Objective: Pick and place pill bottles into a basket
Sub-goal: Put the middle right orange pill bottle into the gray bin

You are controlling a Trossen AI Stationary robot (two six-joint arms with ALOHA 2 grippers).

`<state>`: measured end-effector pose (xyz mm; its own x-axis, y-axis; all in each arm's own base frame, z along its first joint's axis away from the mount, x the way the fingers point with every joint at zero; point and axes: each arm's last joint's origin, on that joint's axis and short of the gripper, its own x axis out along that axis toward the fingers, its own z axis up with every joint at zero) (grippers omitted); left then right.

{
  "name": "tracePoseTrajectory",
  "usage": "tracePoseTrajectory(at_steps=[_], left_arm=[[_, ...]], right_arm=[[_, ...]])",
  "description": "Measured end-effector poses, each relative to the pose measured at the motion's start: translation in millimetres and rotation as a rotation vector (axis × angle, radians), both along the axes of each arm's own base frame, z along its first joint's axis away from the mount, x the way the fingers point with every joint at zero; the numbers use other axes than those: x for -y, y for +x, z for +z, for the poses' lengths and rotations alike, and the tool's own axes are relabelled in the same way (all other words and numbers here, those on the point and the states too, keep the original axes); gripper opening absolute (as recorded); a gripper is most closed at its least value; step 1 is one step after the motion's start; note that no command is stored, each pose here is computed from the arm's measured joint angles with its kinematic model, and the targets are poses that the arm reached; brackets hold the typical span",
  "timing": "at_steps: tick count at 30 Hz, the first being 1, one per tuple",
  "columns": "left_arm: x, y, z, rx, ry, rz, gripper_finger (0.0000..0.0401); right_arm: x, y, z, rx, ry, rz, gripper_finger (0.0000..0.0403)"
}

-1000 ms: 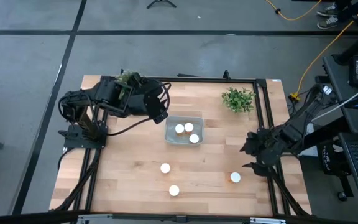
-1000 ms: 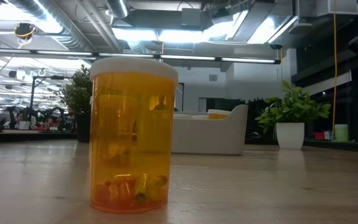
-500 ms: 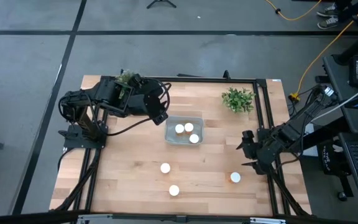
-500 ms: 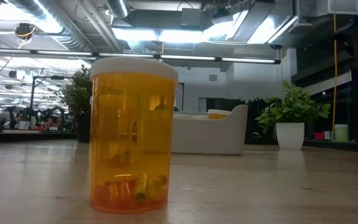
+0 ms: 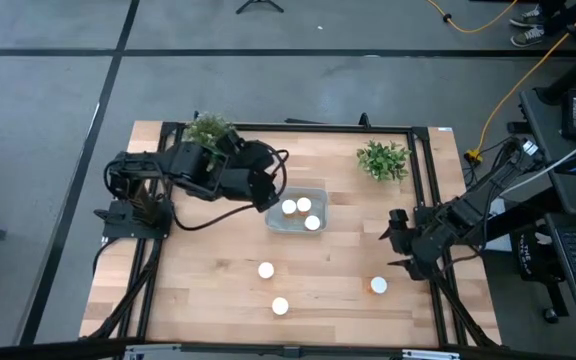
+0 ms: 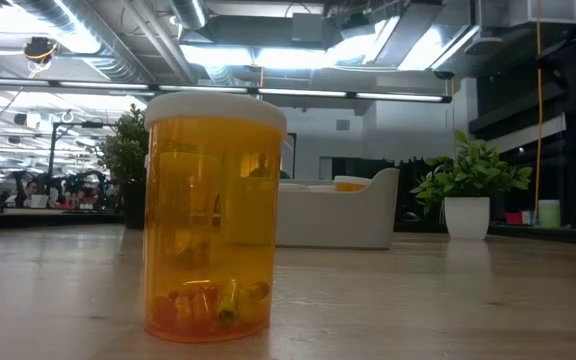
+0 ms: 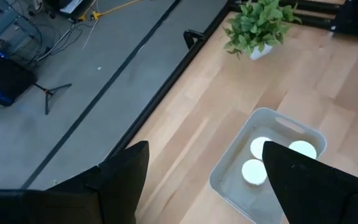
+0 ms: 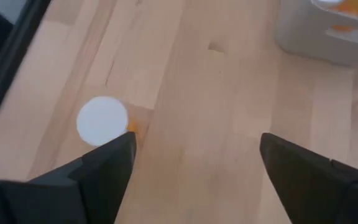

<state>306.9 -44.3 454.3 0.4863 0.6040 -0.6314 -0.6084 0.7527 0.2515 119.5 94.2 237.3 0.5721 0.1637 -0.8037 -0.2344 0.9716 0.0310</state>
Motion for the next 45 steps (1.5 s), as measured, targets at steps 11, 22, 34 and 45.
tracePoseTrajectory(at_steps=[11,22,34,45], left_arm=[[8,20,-19,-0.088,0.033,-0.038,0.0308],[9,20,-19,-0.149,0.075,-0.109,0.0308],[-3,22,-20,-0.206,0.058,-0.155,0.0308],[-2,22,-21,-0.222,0.030,-0.194,0.0308]], right_arm=[[-2,4,-4,-0.177,0.194,0.006,0.0345],[-24,30,-29,-0.288,0.236,-0.087,0.0345],[-49,58,-34,-0.352,0.333,-0.105,0.0345],[-56,64,-50,-0.418,0.290,-0.195,0.0345]])
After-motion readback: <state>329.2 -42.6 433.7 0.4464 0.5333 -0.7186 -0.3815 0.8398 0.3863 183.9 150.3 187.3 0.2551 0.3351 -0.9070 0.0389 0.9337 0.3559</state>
